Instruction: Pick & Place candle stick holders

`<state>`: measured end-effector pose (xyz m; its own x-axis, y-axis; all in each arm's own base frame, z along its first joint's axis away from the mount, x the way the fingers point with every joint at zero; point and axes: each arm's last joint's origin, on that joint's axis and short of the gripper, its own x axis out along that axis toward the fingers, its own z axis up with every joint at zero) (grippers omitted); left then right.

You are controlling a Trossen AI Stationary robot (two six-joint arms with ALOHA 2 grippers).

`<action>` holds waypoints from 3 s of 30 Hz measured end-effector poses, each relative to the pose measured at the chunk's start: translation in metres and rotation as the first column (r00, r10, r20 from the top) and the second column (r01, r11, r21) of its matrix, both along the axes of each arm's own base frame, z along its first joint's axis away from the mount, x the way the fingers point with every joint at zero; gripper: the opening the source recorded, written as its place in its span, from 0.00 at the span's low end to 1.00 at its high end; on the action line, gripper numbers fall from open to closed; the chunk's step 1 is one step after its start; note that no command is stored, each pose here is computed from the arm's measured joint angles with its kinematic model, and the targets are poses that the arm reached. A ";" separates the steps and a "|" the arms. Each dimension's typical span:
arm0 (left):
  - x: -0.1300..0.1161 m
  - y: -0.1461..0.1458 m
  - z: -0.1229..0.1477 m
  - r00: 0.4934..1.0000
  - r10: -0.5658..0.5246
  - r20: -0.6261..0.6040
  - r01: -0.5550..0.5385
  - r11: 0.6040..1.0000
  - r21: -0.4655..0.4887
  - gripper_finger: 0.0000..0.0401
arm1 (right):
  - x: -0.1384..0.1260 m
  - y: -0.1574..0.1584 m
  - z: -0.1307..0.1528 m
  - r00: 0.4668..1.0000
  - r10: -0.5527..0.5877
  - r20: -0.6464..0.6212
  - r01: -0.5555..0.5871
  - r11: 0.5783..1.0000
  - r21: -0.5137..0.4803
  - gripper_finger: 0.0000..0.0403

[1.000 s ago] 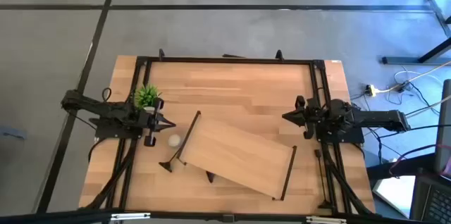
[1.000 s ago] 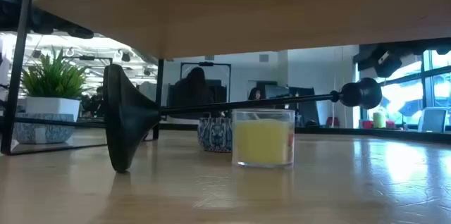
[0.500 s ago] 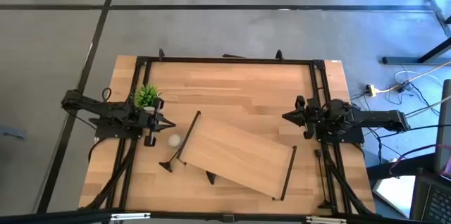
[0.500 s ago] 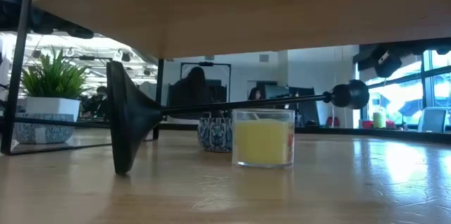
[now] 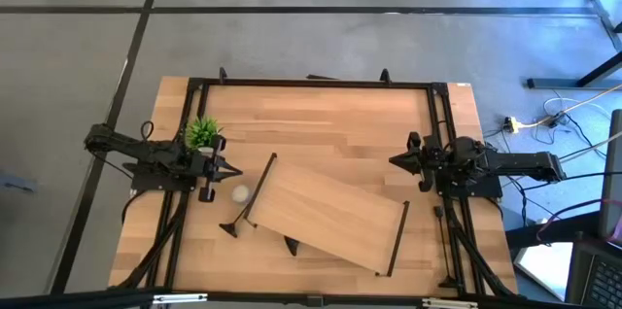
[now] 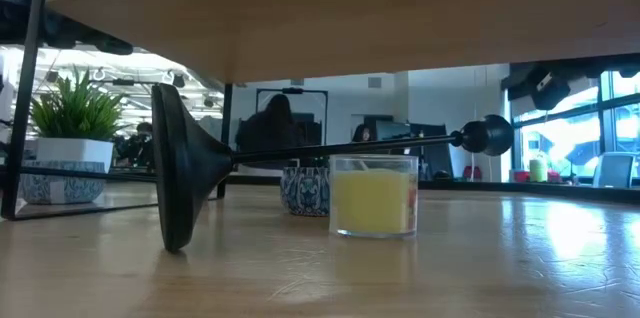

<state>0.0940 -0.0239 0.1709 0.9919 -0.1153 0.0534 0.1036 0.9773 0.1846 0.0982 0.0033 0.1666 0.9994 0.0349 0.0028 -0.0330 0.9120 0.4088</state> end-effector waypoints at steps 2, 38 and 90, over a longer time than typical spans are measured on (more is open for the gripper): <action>0.000 0.000 0.000 1.000 0.000 0.000 0.000 1.000 0.000 0.02 | 0.000 0.000 0.000 1.000 0.000 0.000 0.000 1.000 0.000 0.00; 0.000 0.000 0.000 1.000 0.000 0.001 0.000 1.000 0.000 0.02 | 0.000 0.000 0.000 1.000 0.000 -0.001 0.000 1.000 0.000 0.00; -0.001 0.005 0.011 0.986 0.143 0.086 -0.122 0.970 -0.209 0.02 | 0.000 0.000 0.000 1.000 0.000 0.000 0.000 1.000 0.000 0.00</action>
